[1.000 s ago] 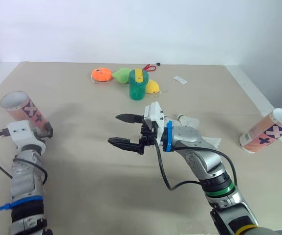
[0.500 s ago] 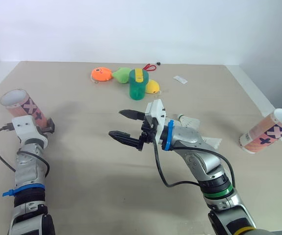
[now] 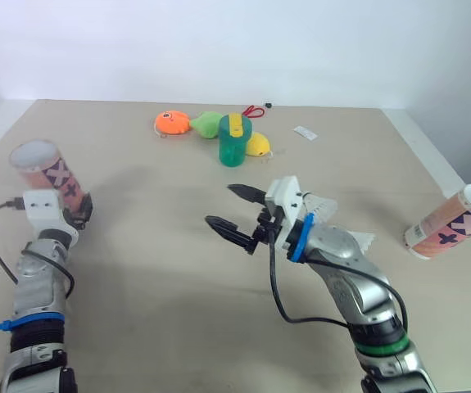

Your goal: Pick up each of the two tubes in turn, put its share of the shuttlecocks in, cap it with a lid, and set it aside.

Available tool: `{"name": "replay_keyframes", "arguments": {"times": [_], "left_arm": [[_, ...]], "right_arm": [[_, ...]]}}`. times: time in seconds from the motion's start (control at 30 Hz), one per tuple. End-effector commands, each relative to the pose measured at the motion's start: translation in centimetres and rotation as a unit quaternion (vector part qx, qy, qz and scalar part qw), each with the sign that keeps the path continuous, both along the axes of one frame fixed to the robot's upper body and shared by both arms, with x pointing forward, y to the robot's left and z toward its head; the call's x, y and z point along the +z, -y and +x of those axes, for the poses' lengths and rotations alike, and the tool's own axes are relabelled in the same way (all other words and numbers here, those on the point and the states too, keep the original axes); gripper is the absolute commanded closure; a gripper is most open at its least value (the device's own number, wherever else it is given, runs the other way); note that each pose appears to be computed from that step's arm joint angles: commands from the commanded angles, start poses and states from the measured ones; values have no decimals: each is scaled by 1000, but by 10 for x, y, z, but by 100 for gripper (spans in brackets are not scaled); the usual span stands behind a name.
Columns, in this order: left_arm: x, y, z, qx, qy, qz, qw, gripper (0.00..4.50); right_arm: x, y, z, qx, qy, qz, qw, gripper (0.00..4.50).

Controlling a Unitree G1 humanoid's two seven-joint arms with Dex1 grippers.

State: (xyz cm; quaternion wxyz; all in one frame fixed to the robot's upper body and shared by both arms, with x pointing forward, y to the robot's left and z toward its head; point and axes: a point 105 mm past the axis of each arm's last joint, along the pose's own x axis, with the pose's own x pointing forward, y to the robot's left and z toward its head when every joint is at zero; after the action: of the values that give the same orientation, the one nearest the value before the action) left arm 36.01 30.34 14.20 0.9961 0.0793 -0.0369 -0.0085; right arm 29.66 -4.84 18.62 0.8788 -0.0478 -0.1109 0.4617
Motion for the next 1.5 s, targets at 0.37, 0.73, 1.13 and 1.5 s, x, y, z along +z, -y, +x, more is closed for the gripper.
{"name": "replay_keyframes", "arguments": {"times": [0.37, 0.73, 1.13, 1.5], "left_arm": [[22, 65, -59, -490, -295, 334, 750, 121], [-12, 84, -68, -537, -367, 397, 648, 121], [-24, 89, -72, -538, -377, 399, 640, 127], [-27, 94, -73, -538, -373, 372, 658, 127]], "right_arm": [[-35, 57, 6, -269, -1, -38, 962, 0], [-65, 52, 28, -315, -74, -3, 946, 0], [-60, 55, 55, -332, -70, 41, 940, 224], [12, 5, -3, -52, -25, 125, 990, 444]]}}
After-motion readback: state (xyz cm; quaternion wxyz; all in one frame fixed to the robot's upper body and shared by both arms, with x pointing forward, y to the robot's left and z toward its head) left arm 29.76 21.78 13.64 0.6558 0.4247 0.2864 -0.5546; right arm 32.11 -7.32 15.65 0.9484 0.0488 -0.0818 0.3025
